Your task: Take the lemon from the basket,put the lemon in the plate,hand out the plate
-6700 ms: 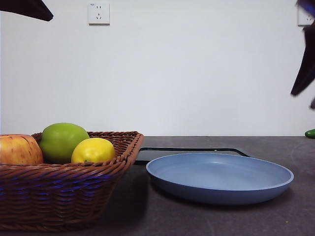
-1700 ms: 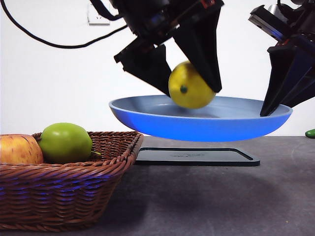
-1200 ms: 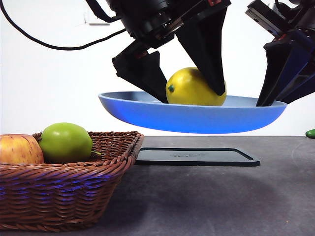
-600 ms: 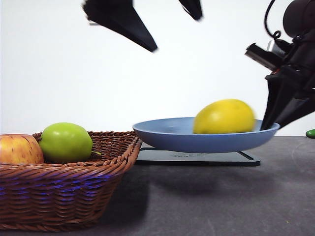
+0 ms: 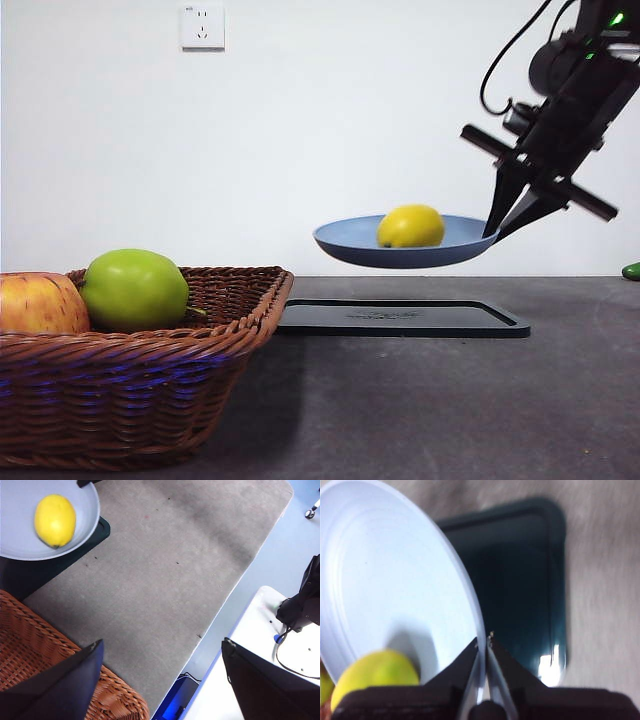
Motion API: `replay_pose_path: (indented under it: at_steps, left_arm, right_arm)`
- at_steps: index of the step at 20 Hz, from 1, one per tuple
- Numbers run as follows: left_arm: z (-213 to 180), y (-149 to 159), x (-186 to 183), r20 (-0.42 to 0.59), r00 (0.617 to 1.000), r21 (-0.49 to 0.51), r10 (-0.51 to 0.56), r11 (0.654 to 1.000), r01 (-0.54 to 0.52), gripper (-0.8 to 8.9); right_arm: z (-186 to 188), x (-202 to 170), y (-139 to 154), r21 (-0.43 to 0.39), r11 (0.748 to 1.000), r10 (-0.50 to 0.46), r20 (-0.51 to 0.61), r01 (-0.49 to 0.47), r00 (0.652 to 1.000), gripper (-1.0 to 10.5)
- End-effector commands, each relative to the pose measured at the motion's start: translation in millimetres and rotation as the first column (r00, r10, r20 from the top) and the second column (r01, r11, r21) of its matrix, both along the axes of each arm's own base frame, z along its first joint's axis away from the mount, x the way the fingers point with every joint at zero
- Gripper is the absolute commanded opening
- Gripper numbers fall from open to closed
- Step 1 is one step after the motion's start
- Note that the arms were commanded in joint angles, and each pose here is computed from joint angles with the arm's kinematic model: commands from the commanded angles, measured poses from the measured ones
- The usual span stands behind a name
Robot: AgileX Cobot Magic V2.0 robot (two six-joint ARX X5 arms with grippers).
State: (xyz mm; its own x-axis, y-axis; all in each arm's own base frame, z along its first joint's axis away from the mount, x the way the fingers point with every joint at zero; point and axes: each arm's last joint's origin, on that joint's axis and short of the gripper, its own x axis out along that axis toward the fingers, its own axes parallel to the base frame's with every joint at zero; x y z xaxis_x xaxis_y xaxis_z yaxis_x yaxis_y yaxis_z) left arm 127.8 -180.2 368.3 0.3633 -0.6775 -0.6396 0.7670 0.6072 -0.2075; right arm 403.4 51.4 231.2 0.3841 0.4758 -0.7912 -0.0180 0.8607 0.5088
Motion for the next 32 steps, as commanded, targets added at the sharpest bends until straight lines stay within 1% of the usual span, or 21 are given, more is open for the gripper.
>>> replay_pose_path:
  at_steps: [1, 4, 6, 9, 10, 12, 14, 19, 21, 23, 24, 25, 27, 29, 30, 32]
  left_arm:
    - [5, -4, 0, 0.011, 1.0, -0.021, -0.006, 1.0, 0.006, 4.12]
    - [6, -5, 1, 0.008, 1.0, -0.038, 0.009, 0.999, -0.008, 4.12]
    - [6, -4, 1, 0.021, 0.999, -0.03, 0.028, 0.999, -0.028, 4.12]
    - [6, -5, 1, 0.021, 0.999, -0.03, 0.029, 0.999, -0.029, 4.12]
    - [6, -5, 1, 0.021, 0.999, -0.03, 0.029, 0.999, -0.029, 4.12]
    - [6, -5, 1, 0.02, 0.999, -0.03, 0.03, 0.999, -0.03, 4.12]
    - [6, -5, 1, 0.02, 0.999, -0.029, 0.03, 0.999, -0.029, 4.12]
    - [6, -5, 1, 0.019, 0.999, -0.029, 0.03, 0.999, -0.029, 4.12]
    - [6, -4, 1, 0.022, 0.999, -0.028, 0.031, 0.999, -0.031, 4.12]
    - [6, -4, 3, 0.056, 0.996, -0.006, 0.067, 0.998, -0.067, 4.12]
    - [5, -3, 4, 0.108, 0.989, 0.025, 0.1, 0.994, -0.104, 4.09]
    - [5, -2, 6, 0.154, 0.979, 0.057, 0.131, 0.988, -0.141, 3.89]
    - [1, -3, 12, 0.252, 0.949, 0.132, 0.19, 0.965, -0.228, 3.21]
    - [-2, -3, 19, 0.33, 0.919, 0.201, 0.215, 0.935, -0.291, 2.24]
    - [-4, -4, 23, 0.356, 0.912, 0.236, 0.204, 0.925, -0.299, 1.56]
    - [-8, -2, 31, 0.376, 0.909, 0.284, 0.179, 0.912, -0.297, 0.35]
  right_arm:
    - [-9, 18, 3, 0.016, 1.0, -0.002, -0.01, 0.002, 1.0, 0.1]
    - [-27, 28, 4, 0.013, 1.0, -0.003, -0.051, 0.004, 0.999, 0.1]
    - [-37, 30, 4, 0.01, 1.0, -0.006, -0.082, 0.007, 0.997, 0.1]
    - [-49, 31, 4, 0.002, 1.0, -0.008, -0.12, 0.008, 0.993, 0.1]
    - [-50, 31, 4, -0.01, 1.0, -0.014, -0.127, 0.013, 0.992, 0.1]
    - [-53, 30, 2, -0.071, 0.997, -0.044, -0.135, 0.035, 0.99, 0.1]
    - [-54, 29, 1, -0.099, 0.994, -0.05, -0.145, 0.036, 0.988, 0.3]
    - [-54, 29, 1, -0.103, 0.994, -0.037, -0.142, 0.022, 0.989, 2.0]
    - [-49, 26, -1, -0.106, 0.994, -0.031, -0.141, 0.016, 0.989, 2.2]
    - [-35, 20, -3, -0.113, 0.994, -0.015, -0.131, 0.0, 0.991, 2.2]
    - [-24, 15, -5, -0.119, 0.993, 0.001, -0.121, -0.015, 0.993, 2.2]
    - [-14, 10, -6, -0.127, 0.991, 0.026, -0.108, -0.039, 0.994, 2.2]
    - [10, -4, -7, -0.145, 0.986, 0.076, -0.083, -0.088, 0.994, 2.2]
    - [36, -22, -5, -0.156, 0.98, 0.117, -0.066, -0.126, 0.991, 2.1]
    - [49, -33, -4, -0.159, 0.977, 0.134, -0.061, -0.142, 0.989, 1.6]
    - [73, -53, 1, -0.17, 0.968, 0.179, -0.035, -0.182, 0.983, 0.7]
